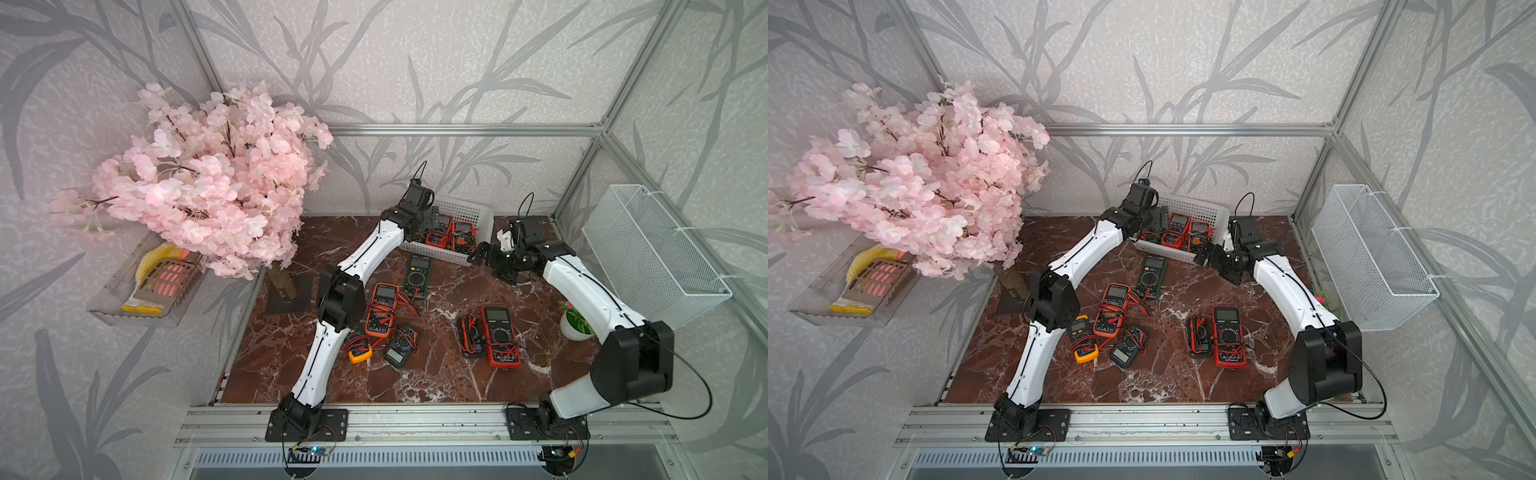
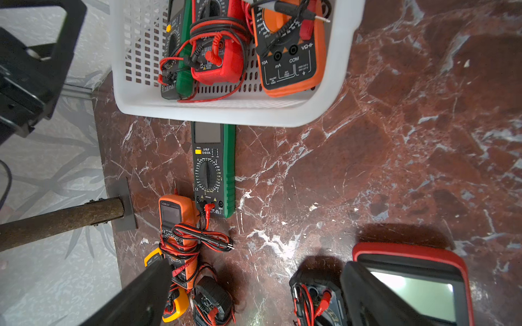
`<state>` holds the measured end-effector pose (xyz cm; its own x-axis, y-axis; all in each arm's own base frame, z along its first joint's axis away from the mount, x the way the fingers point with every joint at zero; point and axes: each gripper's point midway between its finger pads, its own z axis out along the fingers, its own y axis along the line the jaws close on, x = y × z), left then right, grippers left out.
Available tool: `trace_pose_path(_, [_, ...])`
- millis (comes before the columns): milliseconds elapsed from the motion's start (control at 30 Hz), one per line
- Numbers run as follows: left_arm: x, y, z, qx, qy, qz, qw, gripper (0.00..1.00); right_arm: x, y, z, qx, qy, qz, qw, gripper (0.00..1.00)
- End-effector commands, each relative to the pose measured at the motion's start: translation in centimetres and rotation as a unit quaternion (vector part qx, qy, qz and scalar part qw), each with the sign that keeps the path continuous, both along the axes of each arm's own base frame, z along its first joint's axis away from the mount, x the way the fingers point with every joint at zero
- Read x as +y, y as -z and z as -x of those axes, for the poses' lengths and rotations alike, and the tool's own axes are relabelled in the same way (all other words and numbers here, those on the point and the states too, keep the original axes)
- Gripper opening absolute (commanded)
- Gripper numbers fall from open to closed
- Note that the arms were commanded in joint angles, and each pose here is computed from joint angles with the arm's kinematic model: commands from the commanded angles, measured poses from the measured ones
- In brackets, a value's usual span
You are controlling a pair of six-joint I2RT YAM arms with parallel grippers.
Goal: Put the multimeter into the basket
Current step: Place the multimeter in the basket, then pick up the multimeter from the center of the board.
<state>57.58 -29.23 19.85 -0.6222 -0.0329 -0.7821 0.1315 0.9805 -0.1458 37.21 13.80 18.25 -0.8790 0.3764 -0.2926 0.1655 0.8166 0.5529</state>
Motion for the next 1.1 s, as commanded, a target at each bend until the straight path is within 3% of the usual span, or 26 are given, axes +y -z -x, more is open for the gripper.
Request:
trace_pose_path(0, [0.8,-2.2,1.8,0.009,-0.013,0.016,1.000,1.00,0.3,-0.6,0.8,-0.009,-0.003,-0.002,1.000,0.99])
trace_pose_path(367, [1.8,-1.2,6.4,0.048,-0.019,0.018,0.999,1.00,2.5,0.1,2.8,-0.004,-0.035,0.014,0.999,0.99])
trace_pose_path(800, [0.5,4.2,11.8,0.087,-0.005,0.007,0.996,1.00,3.4,2.0,4.4,0.009,-0.062,0.041,0.997,0.99])
trace_pose_path(1067, [0.0,8.2,13.2,0.110,0.006,-0.025,0.994,1.00,3.3,2.2,4.2,0.011,-0.066,0.051,0.996,0.99])
